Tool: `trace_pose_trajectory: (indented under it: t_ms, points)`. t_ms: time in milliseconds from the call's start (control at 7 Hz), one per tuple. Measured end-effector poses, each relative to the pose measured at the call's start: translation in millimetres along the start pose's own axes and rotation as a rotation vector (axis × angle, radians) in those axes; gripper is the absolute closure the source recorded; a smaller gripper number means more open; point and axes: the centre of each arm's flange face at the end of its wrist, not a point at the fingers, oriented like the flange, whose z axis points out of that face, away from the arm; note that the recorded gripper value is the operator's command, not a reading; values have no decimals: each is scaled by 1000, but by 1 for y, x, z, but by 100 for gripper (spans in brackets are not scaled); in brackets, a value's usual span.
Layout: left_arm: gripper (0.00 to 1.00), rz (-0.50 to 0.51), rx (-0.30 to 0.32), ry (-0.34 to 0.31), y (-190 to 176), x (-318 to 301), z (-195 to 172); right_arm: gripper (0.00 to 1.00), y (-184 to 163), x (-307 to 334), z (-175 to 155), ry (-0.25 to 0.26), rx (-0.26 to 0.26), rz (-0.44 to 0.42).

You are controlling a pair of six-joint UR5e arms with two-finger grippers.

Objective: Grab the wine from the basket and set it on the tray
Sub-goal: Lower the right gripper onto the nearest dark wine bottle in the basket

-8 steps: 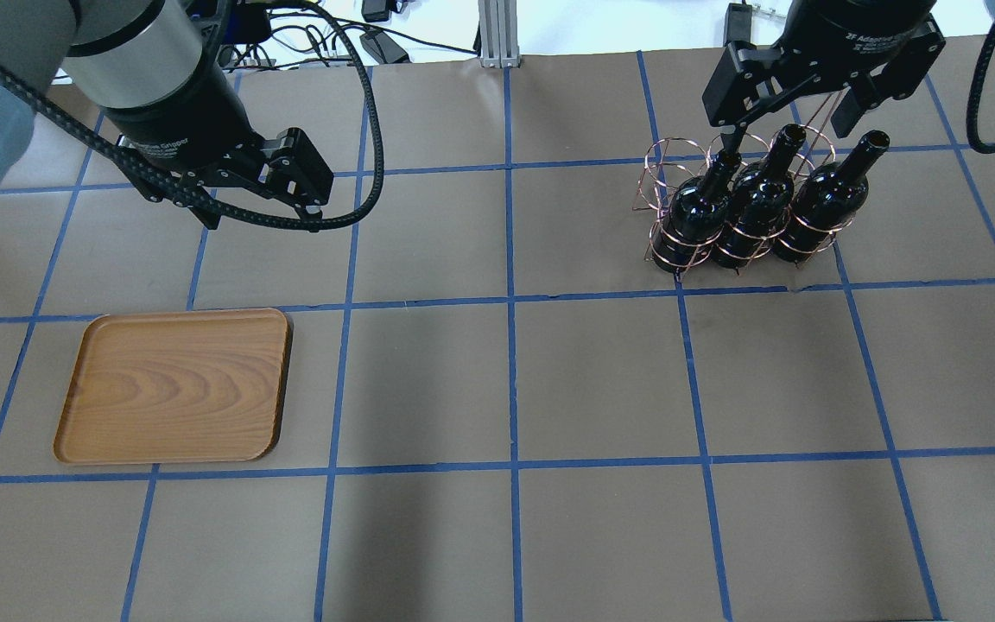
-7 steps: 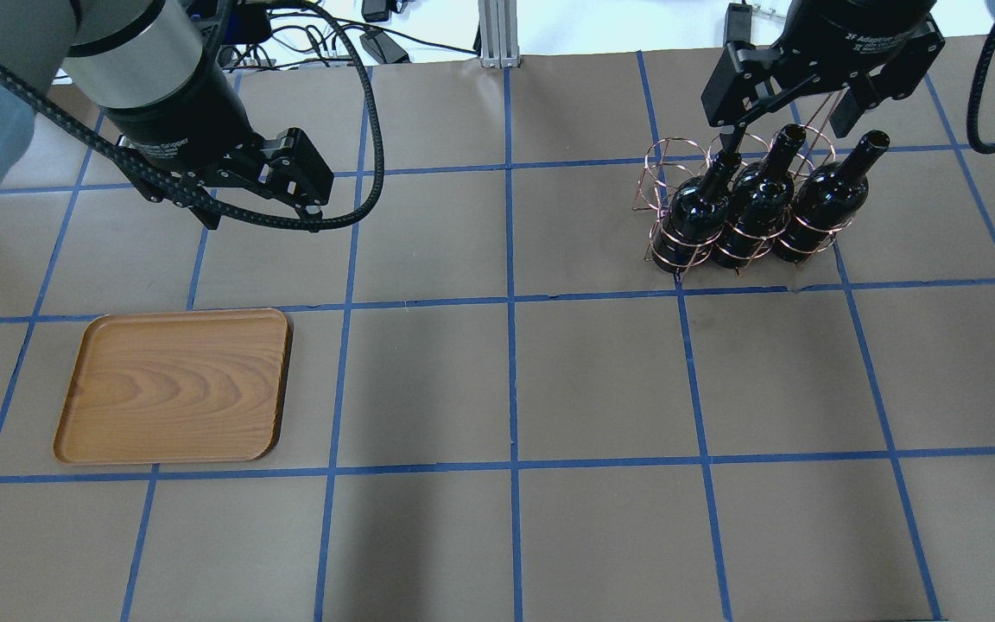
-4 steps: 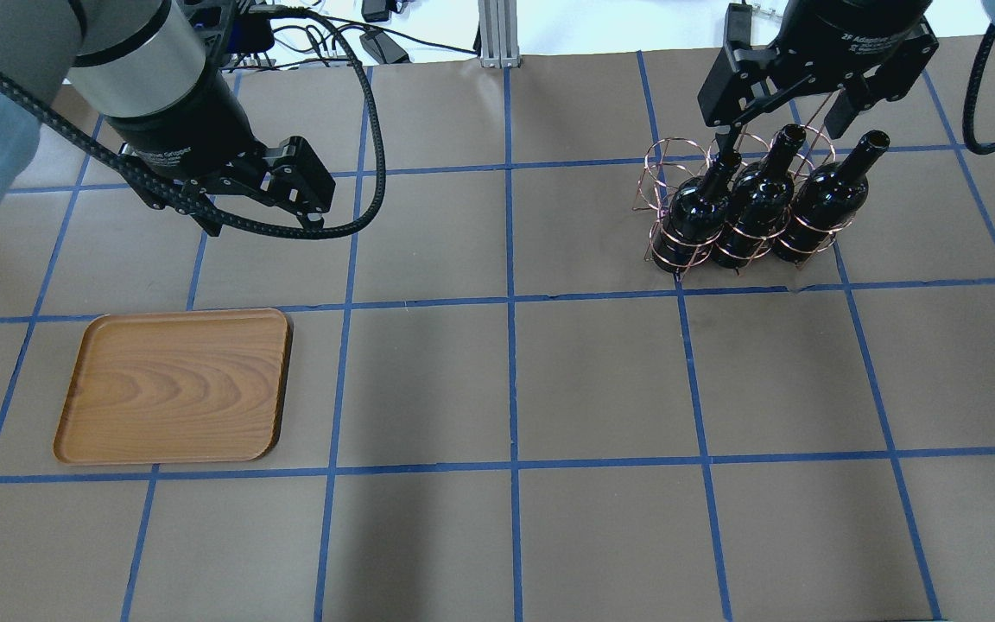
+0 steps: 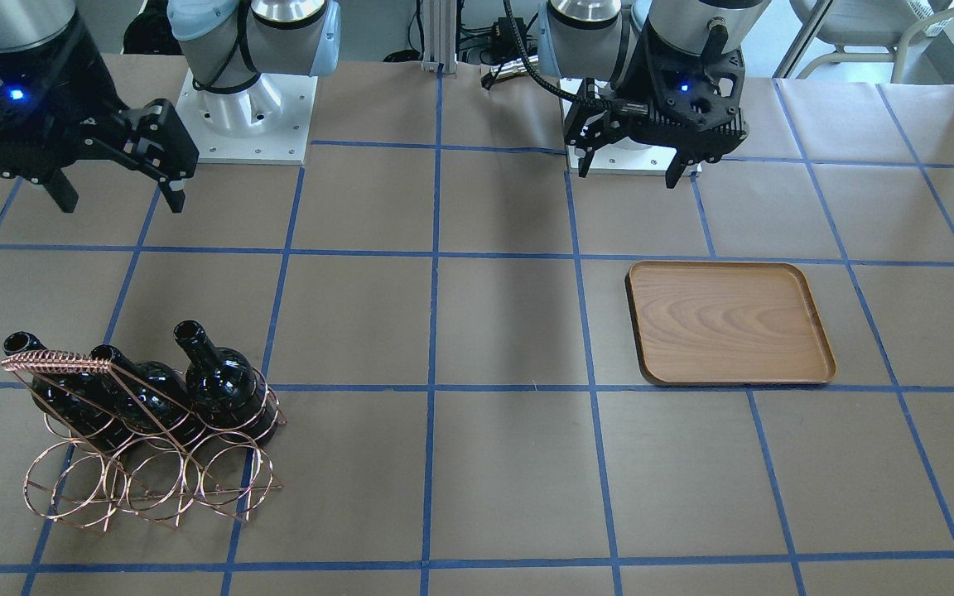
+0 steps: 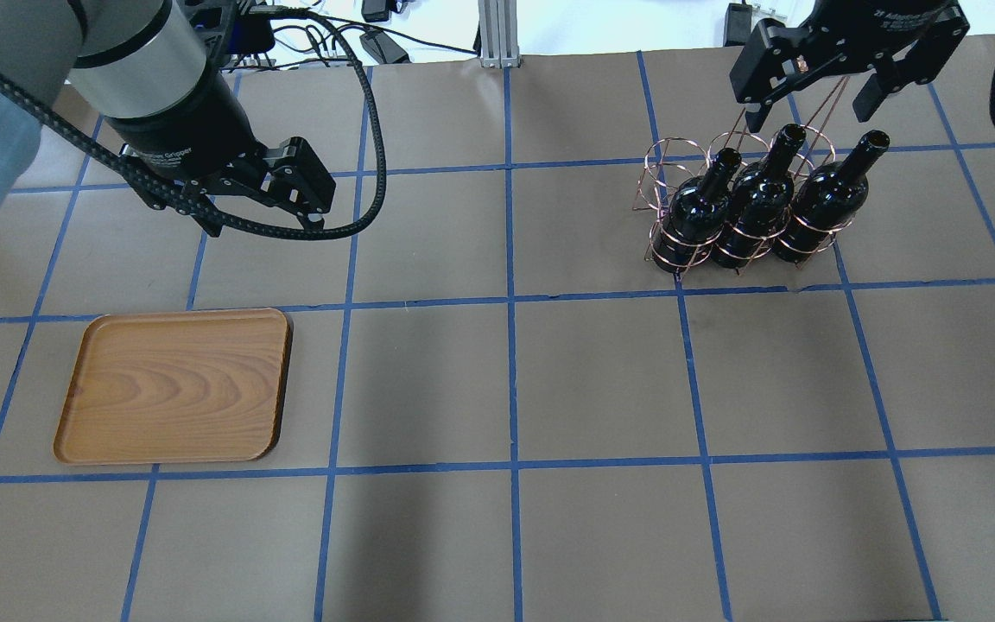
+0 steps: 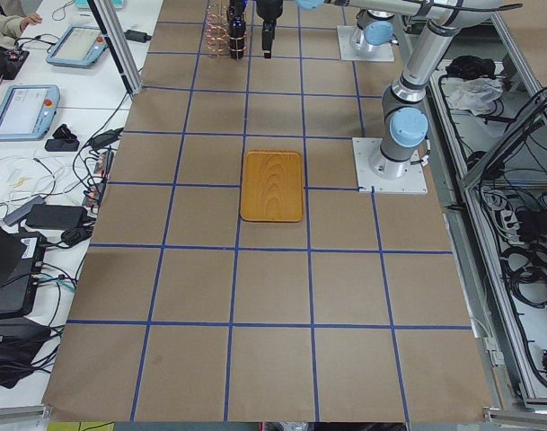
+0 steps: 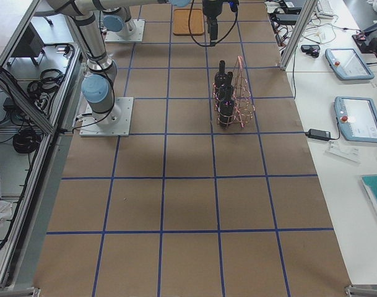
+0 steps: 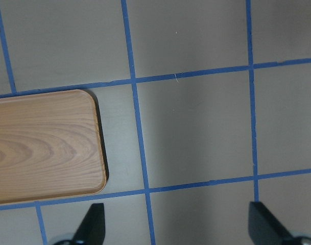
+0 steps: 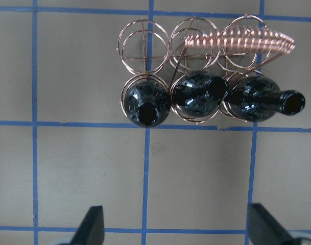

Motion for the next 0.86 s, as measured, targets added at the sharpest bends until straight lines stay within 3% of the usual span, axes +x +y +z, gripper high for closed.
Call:
trace_pose_trajectory:
  t_ms: [429, 857]
  points:
    - [0, 0, -1, 0, 0, 0, 0, 0, -61, 22, 39, -8, -26, 4]
    - [0, 0, -1, 0, 0, 0, 0, 4, -79, 32, 100, -5, -66, -45]
